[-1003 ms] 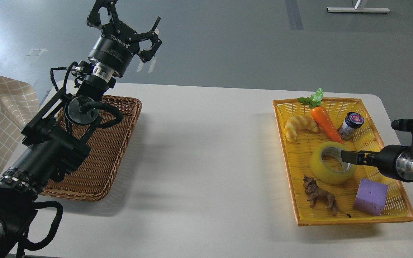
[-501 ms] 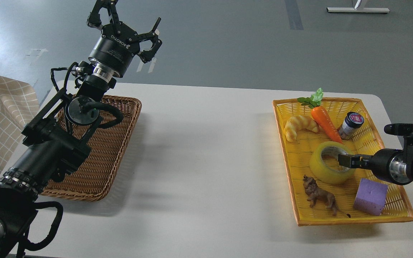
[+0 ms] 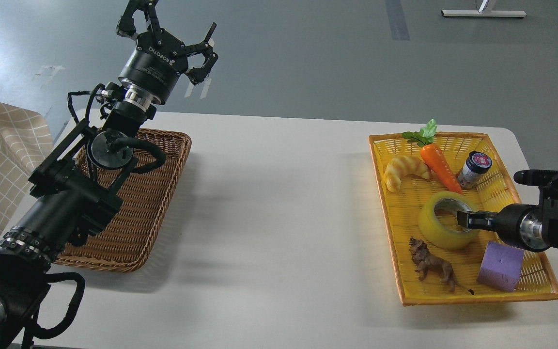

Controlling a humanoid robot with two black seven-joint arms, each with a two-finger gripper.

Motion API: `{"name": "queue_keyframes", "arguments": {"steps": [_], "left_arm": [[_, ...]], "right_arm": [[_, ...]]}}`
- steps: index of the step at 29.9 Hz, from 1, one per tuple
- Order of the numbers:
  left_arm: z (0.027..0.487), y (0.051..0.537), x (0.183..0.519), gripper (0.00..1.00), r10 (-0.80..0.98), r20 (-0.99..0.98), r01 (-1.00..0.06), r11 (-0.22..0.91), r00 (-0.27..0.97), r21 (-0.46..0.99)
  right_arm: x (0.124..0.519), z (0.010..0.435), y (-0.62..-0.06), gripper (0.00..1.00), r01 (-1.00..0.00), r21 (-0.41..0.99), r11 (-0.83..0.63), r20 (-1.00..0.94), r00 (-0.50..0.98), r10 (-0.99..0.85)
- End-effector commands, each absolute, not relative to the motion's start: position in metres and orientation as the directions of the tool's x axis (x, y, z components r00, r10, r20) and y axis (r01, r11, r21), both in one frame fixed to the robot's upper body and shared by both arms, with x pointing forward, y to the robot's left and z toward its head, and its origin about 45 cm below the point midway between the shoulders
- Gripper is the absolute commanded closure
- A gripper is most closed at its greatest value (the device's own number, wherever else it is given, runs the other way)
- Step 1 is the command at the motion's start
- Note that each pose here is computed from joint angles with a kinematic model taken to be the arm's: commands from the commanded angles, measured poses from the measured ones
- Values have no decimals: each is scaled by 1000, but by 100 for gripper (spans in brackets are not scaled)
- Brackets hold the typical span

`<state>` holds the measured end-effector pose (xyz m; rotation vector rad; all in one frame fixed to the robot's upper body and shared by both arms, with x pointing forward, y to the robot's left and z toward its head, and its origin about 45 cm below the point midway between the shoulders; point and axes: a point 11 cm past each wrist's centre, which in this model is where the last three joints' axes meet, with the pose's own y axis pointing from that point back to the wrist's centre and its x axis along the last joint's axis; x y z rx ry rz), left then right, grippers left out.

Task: Place and transfer tape with both arms
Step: 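Lift the tape roll out of the tray toward the table center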

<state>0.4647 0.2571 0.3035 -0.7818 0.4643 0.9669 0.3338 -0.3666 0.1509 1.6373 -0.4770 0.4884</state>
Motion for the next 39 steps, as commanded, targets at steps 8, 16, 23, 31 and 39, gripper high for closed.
{"name": "queue_keyframes", "arguments": {"steps": [8,16,23,31,39], "left_arm": [[303,257,465,2,551,-665,-863,334,504,-378],[303,256,465,2,549,-666,-863,334,505,-378],[305,258,465,2,551,-664,-863,332,505,-381],[306,258,465,2,551,-664,-862,330,506,-384],[311,257,467,2,551,-656,-857,336,515,-390]], "right_arm": [[339,162,-364,100,-586,801,-126,588,808,-18],[357,215,-366,100,-665,734,-135,675,737,36],[374,274,-326,100,-738,631,-240,772,626,109],[399,312,-273,100,-767,534,-355,840,531,116],[396,292,-202,100,-691,545,-475,828,533,174]]}}
